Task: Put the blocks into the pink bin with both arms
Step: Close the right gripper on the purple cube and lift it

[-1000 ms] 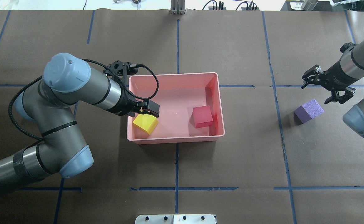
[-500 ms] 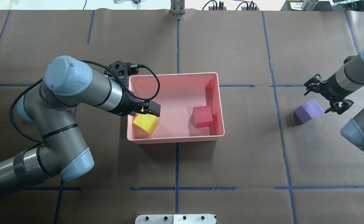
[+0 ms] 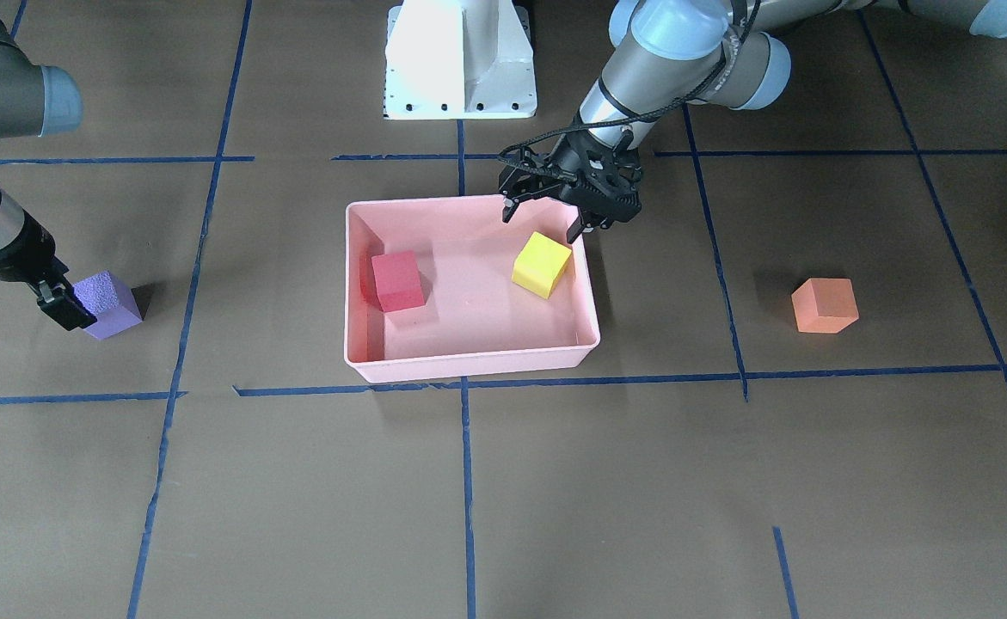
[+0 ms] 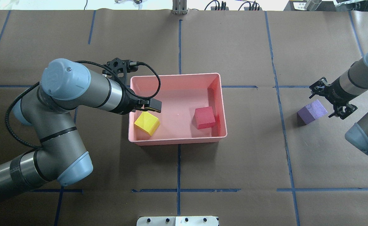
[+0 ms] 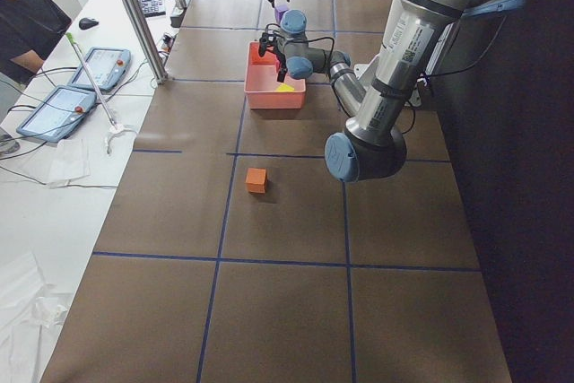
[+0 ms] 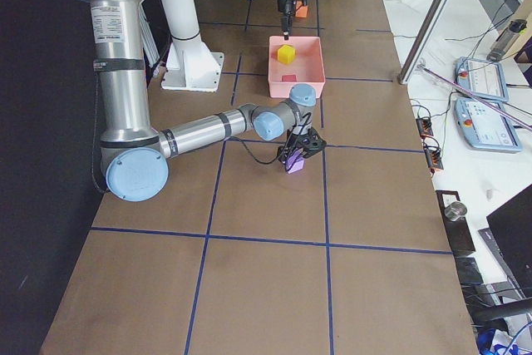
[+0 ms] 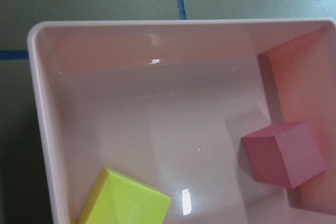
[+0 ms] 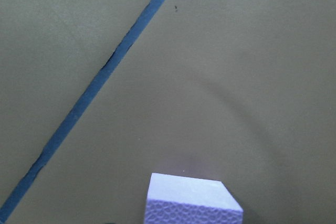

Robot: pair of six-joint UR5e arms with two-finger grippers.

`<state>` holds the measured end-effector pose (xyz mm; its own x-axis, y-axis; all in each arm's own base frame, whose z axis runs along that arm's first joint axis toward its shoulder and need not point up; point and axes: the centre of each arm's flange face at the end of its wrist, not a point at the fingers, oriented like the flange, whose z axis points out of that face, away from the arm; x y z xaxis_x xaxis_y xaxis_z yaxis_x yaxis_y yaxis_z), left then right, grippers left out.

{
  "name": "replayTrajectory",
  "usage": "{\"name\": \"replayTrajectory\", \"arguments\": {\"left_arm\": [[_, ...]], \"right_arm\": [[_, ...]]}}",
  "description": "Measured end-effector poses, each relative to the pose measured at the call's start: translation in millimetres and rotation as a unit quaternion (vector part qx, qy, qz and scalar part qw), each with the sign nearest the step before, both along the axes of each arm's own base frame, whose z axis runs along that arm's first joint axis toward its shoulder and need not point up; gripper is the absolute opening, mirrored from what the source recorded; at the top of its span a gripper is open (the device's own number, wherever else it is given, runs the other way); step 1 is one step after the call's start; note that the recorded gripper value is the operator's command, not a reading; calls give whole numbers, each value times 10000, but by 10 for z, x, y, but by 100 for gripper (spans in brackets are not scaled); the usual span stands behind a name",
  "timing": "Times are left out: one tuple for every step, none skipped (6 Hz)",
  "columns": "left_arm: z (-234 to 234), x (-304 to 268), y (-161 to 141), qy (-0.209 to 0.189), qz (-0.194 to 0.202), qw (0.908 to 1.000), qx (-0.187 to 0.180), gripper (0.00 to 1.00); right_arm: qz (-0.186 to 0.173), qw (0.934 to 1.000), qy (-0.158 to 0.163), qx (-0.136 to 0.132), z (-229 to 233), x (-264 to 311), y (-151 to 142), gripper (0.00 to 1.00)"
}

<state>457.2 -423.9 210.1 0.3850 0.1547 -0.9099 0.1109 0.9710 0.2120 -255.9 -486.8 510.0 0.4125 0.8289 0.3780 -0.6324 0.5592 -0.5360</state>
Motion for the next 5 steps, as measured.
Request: {"name": "replayTrajectory", "arguments": {"left_arm": [[-9, -66, 39, 29, -21, 10000, 31, 99], [-15, -93, 62, 45, -24, 10000, 43, 99], [-35, -110, 73, 63, -35, 10000, 60, 99], [-55, -139, 80, 76, -93, 9999, 97, 99], [-72, -169, 85, 85, -160, 9997, 135, 99]], "right_arm": [[20, 10000, -36, -14, -58, -61, -21, 98], [-26, 10000, -21, -52, -37, -141, -2, 98], [-91, 9999, 29, -126, 32, -246, 41, 98], [-126, 9997, 86, -206, 104, -334, 83, 91], [-136, 9995, 132, -255, 160, -377, 110, 30]]}}
